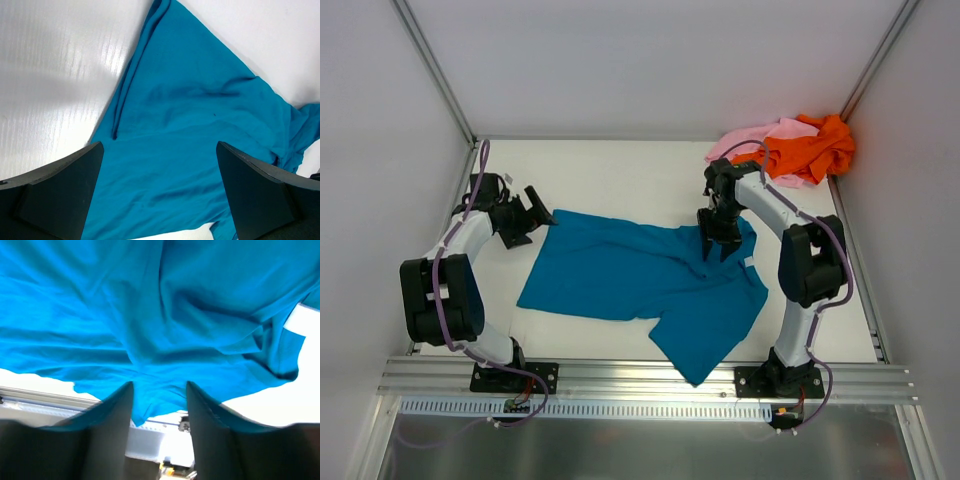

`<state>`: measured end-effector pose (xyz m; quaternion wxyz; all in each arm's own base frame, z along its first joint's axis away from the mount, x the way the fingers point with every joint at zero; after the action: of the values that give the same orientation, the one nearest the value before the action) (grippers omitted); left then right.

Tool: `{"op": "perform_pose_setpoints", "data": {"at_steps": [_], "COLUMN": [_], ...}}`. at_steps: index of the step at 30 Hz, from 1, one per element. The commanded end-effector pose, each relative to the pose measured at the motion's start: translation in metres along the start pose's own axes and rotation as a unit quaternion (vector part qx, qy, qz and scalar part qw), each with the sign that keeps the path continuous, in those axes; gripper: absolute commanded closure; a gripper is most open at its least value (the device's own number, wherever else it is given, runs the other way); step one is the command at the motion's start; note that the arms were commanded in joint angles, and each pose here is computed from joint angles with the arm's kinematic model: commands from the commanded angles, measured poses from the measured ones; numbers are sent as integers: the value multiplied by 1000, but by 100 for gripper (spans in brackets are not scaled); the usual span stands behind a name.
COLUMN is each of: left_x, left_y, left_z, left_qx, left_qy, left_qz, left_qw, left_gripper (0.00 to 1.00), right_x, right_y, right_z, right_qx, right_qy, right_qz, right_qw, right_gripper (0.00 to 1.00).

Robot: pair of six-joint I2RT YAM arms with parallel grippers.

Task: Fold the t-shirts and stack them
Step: Fold the flattened tshirt in 1/3 of the way

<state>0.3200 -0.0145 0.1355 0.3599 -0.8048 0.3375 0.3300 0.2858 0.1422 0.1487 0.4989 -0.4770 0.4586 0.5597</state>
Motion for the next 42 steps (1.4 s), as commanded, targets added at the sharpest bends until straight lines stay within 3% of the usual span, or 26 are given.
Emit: {"op": "perform_pose_setpoints", "data": {"at_steps": [1,7,10,15,25,33,42], "left_x": [-4,4,11,36,65,74,86], "left_y": [-15,-29,-38,-46,-32,-14,-16], "left_z": [-12,-30,-43,-55,-59,-49,-34], "left_qx": [2,-3,2,-4,7,18,33], "left_qy": [21,88,113,120,40,-26,-101], "left_qz": [-17,-18,-7,59,145,175,143], "left_qw": [1000,996,994,991,989,984,984], "left_gripper": [1,1,1,1,1,1,2], "right_x": [-7,-18,-4,19,49,67,74], "right_y": [9,-31,-49,-66,-71,-73,-89], "right_z": [-2,-5,-4,-4,-24,-26,-24], "right_qx": [-3,12,22,28,60,81,88], "right_qy": [0,8,3,2,0,-16,-27], "right_qz": [6,-39,-30,-22,-3,16,11], "right_qw": [1000,999,999,999,998,996,996], "right_gripper": [45,43,43,43,43,43,43]}}
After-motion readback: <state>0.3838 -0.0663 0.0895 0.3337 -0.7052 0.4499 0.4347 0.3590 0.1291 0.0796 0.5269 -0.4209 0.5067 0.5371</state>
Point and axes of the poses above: each gripper's point midway between its finger pads, its own x axis out along the fingers, its own z axis along the line the jaws close on, y = z × x, the point moved 6 cm from there along -x, back along the fingers
